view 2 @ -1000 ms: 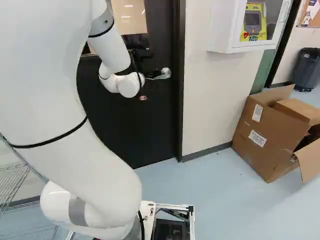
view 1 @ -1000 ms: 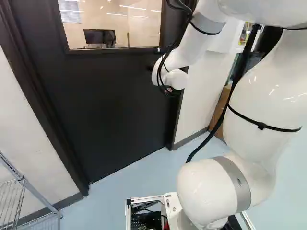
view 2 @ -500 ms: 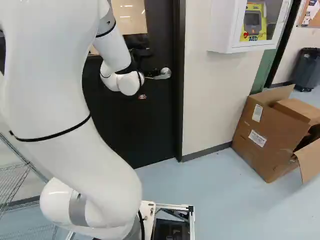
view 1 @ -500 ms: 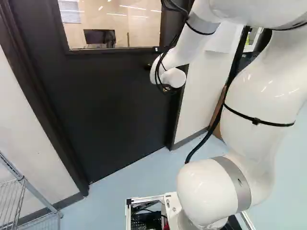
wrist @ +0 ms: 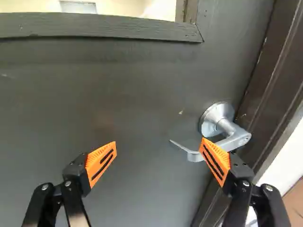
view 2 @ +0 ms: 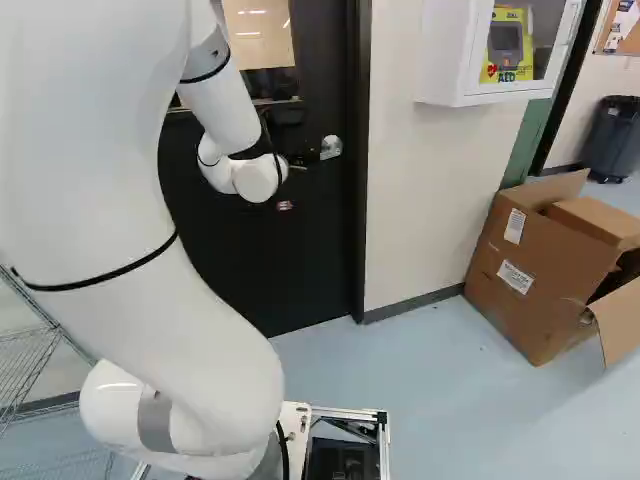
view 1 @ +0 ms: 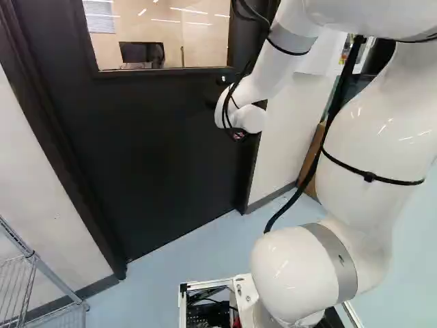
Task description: Open the door and move inside
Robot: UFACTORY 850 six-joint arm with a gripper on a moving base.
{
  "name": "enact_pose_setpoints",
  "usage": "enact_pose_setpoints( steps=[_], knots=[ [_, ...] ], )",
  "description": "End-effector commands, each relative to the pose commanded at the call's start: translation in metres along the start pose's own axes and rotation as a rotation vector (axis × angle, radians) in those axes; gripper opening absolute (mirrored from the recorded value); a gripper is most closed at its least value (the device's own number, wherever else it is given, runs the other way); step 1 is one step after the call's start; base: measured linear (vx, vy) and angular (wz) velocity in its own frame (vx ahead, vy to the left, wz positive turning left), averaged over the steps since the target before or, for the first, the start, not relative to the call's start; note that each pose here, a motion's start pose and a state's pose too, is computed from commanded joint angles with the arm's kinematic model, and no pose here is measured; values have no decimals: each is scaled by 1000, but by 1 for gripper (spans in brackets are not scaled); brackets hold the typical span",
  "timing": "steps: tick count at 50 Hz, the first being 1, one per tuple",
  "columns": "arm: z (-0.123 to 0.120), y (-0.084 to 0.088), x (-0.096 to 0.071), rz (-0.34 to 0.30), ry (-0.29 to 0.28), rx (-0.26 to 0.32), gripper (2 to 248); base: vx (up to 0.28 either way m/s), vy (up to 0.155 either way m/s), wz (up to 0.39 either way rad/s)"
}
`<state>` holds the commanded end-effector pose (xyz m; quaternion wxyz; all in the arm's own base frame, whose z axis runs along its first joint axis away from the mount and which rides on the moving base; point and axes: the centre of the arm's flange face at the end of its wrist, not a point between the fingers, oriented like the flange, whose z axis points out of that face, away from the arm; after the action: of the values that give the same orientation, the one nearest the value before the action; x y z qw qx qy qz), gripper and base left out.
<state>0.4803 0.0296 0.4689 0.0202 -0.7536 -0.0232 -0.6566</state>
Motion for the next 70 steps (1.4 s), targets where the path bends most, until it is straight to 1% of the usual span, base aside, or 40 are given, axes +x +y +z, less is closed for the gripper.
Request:
enact_pose_setpoints(
  steps=[27, 34, 40, 46, 62, 70],
  knots=[
    [5, 0, -28, 0, -60, 0, 247, 0, 0, 0],
    [5, 0, -32, 0, -67, 0, 247, 0, 0, 0],
    [4, 1, -32, 0, -69, -1, 247, 0, 0, 0],
    [-5, 4, -32, 1, -67, -8, 247, 0, 0, 0],
    [-37, 17, -21, 6, -37, -37, 247, 0, 0, 0],
    [-49, 22, -14, 7, -19, -51, 247, 0, 0, 0]
  ],
)
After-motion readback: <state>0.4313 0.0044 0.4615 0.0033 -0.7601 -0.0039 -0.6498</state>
